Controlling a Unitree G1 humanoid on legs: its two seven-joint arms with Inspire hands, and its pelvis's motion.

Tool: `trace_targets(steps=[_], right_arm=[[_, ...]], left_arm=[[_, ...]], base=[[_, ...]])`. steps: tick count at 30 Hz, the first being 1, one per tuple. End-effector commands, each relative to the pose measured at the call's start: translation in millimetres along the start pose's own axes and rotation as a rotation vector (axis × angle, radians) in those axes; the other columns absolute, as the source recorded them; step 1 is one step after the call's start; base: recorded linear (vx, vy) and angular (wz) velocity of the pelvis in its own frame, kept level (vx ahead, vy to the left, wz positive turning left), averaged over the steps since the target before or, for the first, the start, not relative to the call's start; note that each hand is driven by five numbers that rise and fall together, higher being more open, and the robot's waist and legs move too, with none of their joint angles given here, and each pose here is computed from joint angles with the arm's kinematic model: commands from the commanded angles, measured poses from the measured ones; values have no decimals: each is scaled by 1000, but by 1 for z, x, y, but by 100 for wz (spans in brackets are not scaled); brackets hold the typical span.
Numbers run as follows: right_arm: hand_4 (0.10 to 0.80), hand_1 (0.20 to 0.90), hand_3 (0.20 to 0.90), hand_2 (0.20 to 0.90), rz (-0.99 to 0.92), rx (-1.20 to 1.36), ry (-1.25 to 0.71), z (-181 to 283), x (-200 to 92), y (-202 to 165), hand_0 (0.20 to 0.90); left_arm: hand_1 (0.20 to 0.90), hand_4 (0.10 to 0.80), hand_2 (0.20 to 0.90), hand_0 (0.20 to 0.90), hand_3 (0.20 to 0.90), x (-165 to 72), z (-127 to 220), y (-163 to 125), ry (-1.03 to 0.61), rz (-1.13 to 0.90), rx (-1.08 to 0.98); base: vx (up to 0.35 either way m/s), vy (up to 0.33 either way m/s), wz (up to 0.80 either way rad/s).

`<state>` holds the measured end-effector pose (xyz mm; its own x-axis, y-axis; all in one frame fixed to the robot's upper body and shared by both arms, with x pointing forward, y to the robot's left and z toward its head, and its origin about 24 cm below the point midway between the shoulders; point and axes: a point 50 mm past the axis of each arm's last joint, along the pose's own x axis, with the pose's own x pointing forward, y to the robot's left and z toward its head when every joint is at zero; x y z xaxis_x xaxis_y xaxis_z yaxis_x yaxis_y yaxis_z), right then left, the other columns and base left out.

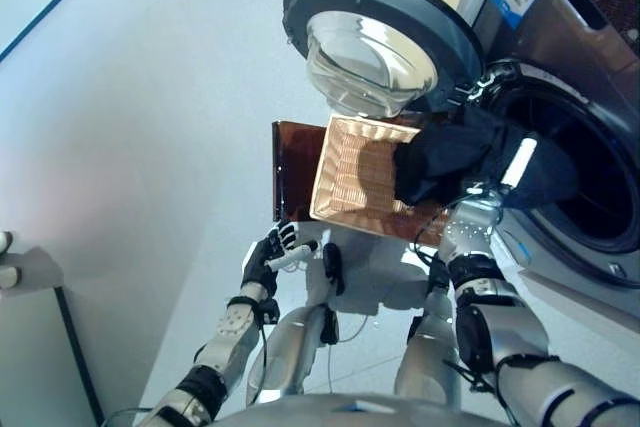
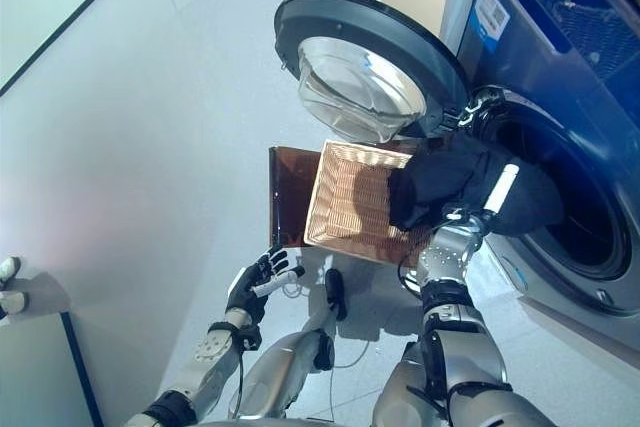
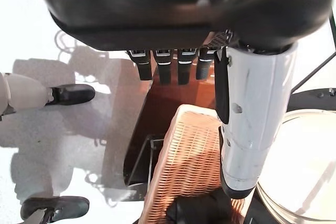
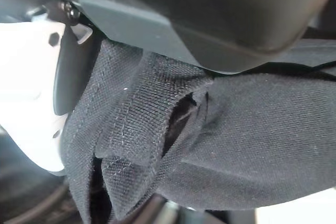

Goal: Pick up the clothes and place them into the washing machine

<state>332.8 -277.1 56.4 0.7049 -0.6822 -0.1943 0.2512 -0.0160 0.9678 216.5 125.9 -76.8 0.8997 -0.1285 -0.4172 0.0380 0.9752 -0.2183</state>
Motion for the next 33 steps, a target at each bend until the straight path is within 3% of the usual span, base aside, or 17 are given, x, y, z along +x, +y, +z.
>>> trace_targets(steps=[1,14,24,33], right_arm=[[300,200,200,200,147,46,-156,34,16,45,200],[300,200,200,200,116,127,-347,91,33,65,200],[300,200,200,200,212,195,-460,133,38,126,200],[300,200,200,200,370,177,-535,161,25,201,200]], left_arm=[[900,800,900,900,900,-3,5,-9,-68,-50,-12],[900,800,900,900,900,-10,-4,-6,-45,-62,-35],[900,800,900,900,900,-17,1,-7,-74,-112,-52],[900,800,900,900,900,-22,4,-11,-92,-146,-47]], base=[[-22,48,1],[4,18,-5],[-2,-7,-2],[7,-15,0]])
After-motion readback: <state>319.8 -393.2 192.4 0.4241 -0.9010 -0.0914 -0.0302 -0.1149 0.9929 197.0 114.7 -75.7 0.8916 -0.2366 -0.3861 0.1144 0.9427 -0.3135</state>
